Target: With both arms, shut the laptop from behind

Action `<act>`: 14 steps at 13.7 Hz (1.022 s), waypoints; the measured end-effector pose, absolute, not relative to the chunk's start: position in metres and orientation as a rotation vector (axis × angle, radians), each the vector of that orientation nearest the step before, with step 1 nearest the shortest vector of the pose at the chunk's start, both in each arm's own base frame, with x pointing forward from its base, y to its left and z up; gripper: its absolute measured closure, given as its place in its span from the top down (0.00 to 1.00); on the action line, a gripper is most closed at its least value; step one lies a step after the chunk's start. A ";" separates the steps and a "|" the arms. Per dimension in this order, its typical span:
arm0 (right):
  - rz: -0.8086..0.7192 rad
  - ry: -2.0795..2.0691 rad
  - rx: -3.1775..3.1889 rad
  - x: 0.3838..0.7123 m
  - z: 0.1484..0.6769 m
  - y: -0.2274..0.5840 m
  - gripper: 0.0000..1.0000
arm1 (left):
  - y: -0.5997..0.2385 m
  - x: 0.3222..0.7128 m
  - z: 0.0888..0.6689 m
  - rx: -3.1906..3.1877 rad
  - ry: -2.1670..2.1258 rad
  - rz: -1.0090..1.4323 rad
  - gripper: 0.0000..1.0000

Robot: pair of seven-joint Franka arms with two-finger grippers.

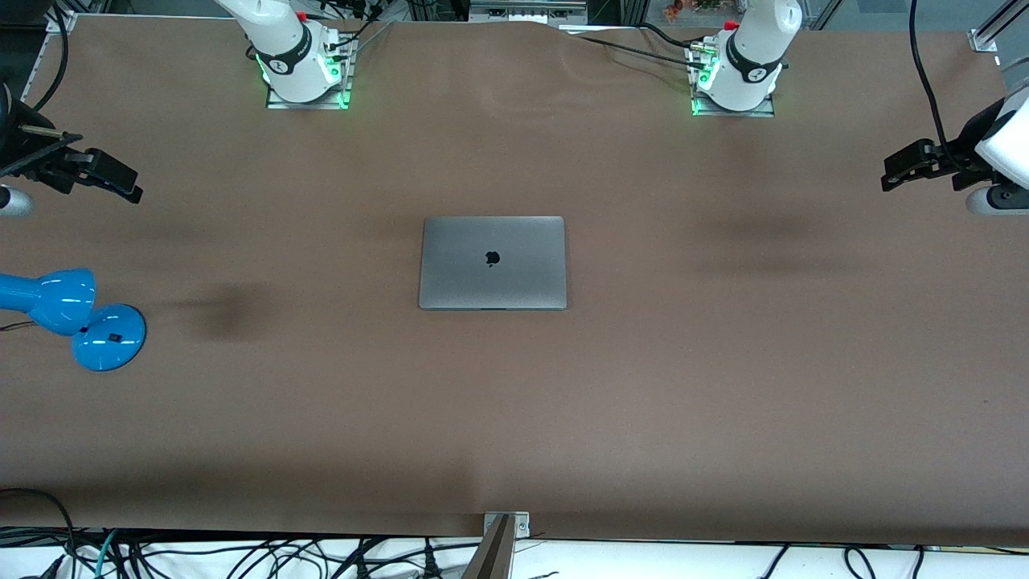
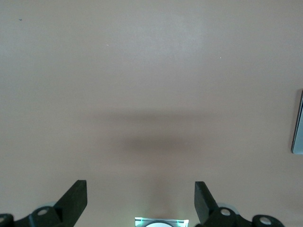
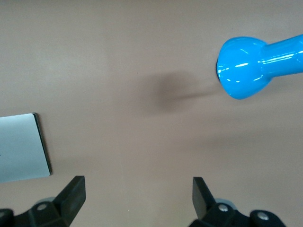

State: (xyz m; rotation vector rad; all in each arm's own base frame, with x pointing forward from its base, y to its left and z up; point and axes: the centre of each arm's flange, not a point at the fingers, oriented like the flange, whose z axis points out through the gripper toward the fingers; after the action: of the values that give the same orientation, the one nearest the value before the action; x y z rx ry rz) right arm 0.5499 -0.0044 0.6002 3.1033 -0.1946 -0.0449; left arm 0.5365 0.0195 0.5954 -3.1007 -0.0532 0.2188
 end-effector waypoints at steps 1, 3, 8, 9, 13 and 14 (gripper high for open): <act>-0.045 -0.194 3.103 0.550 0.600 -0.004 1.00 | 0.020 0.536 0.595 -3.101 -0.055 0.220 1.00; -0.045 -0.194 3.103 0.550 0.600 -0.004 1.00 | 0.020 0.537 0.596 -3.101 -0.055 0.218 1.00; -0.045 -0.195 3.105 0.550 0.600 -0.004 1.00 | 0.017 0.537 0.600 -3.101 -0.047 0.203 1.00; -0.045 -0.195 3.105 0.550 0.600 -0.004 1.00 | 0.017 0.537 0.601 -3.101 -0.048 0.200 1.00; -0.045 -0.195 3.106 0.550 0.600 -0.004 1.00 | 0.018 0.537 0.605 -3.102 -0.051 0.188 1.00; -0.045 -0.195 3.106 0.550 0.600 -0.004 1.00 | 0.018 0.537 0.605 -3.102 -0.051 0.189 1.00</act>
State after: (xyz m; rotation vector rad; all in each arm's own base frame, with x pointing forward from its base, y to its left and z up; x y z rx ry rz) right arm 0.5499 -0.0039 0.6002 3.1064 -0.1948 -0.0453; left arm 0.5374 0.0177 0.6051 -3.1021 -0.0506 0.1891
